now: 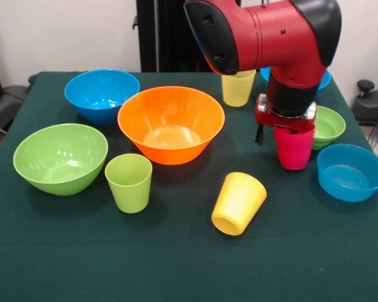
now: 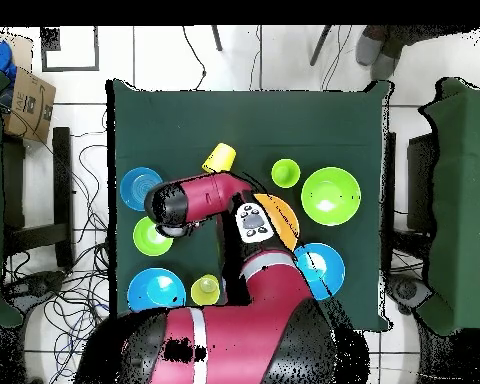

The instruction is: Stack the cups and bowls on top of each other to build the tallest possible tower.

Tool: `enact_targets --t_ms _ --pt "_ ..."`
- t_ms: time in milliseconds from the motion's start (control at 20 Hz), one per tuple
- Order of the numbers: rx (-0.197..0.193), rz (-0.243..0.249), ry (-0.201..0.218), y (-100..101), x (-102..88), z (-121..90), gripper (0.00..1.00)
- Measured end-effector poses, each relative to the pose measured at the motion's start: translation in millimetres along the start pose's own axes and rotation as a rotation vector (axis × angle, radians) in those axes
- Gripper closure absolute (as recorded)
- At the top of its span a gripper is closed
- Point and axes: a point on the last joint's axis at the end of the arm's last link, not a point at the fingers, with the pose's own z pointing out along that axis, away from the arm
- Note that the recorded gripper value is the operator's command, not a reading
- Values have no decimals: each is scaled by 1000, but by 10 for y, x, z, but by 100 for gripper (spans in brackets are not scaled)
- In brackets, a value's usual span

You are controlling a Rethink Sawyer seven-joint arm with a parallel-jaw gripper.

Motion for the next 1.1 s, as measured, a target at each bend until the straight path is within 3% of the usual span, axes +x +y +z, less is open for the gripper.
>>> enact_targets --t_ms 250,300,900,1100 --pt "0 -2 -2 12 -9 6 0" --pt "0 -2 -2 12 -9 5 100" --pt "-5 -6 -16 51 -44 -73 100" --pt "-6 1 -16 -17 -38 -134 100"
